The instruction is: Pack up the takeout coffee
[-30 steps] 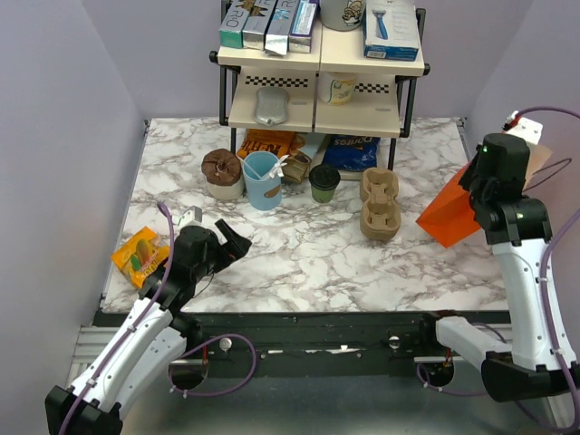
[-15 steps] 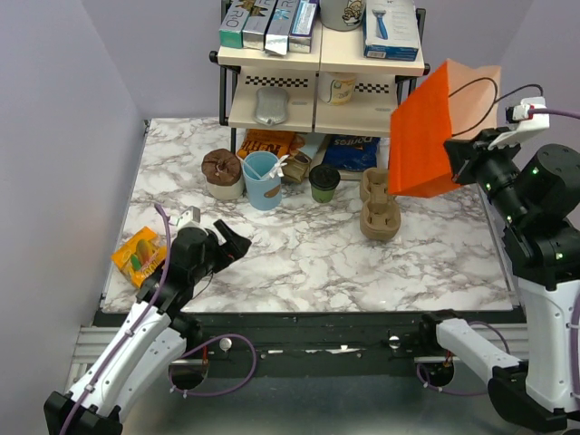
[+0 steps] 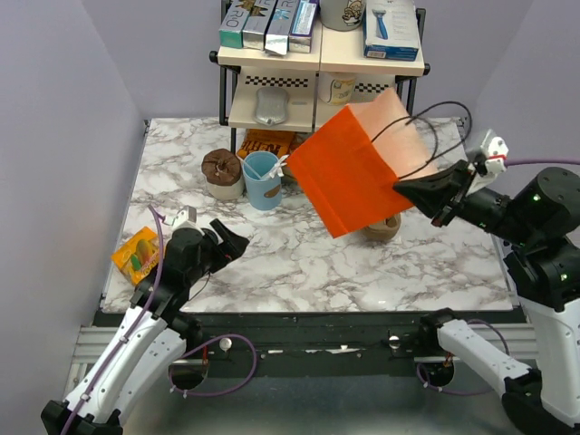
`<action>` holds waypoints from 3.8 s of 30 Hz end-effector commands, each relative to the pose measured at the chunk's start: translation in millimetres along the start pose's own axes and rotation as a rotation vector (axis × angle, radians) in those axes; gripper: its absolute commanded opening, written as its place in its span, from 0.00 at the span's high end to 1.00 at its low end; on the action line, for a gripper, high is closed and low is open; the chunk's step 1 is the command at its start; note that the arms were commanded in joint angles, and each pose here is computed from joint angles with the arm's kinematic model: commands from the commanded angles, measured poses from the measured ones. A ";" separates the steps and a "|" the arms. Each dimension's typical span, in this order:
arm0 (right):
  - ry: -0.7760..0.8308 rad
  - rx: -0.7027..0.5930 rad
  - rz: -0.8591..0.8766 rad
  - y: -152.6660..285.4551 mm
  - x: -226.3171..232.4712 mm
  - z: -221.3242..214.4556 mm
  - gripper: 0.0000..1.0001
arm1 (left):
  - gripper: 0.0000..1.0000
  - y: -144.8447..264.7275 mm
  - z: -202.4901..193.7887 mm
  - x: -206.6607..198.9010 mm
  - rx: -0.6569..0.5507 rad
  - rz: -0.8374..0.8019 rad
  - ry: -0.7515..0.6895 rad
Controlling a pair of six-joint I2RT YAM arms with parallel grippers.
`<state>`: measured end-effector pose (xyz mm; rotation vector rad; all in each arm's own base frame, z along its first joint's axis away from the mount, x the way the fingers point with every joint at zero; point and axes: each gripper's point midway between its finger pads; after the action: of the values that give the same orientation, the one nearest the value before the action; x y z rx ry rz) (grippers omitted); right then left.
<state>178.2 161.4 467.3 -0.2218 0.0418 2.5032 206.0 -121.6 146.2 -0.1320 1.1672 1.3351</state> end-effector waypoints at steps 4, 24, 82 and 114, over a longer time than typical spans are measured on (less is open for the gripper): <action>0.080 0.171 0.292 -45.9 60.6 -54.6 0.99 | 0.01 20.0 14.3 -7.4 -0.044 0.006 -0.017; 0.297 0.134 0.592 -36.0 118.4 -118.5 0.99 | 0.01 111.5 80.8 -7.7 -0.352 0.058 0.006; -0.326 0.325 -0.597 -56.6 -66.1 -136.5 0.00 | 0.01 44.1 72.2 -24.0 -0.226 0.123 -0.039; -0.087 0.973 -0.713 -101.5 -157.1 -350.2 0.42 | 0.01 30.0 61.2 8.3 -0.219 0.210 -0.071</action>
<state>393.8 119.4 141.7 0.3659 0.8903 1.4594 216.1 -73.5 188.8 -0.1311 1.0190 1.6019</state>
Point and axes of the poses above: each gripper's point midway between its finger pads, its own y axis back along the fingers, its own x axis along the line the jaws close on, z = x × y, and after that the axes turned 7 degrees about y, right-handed
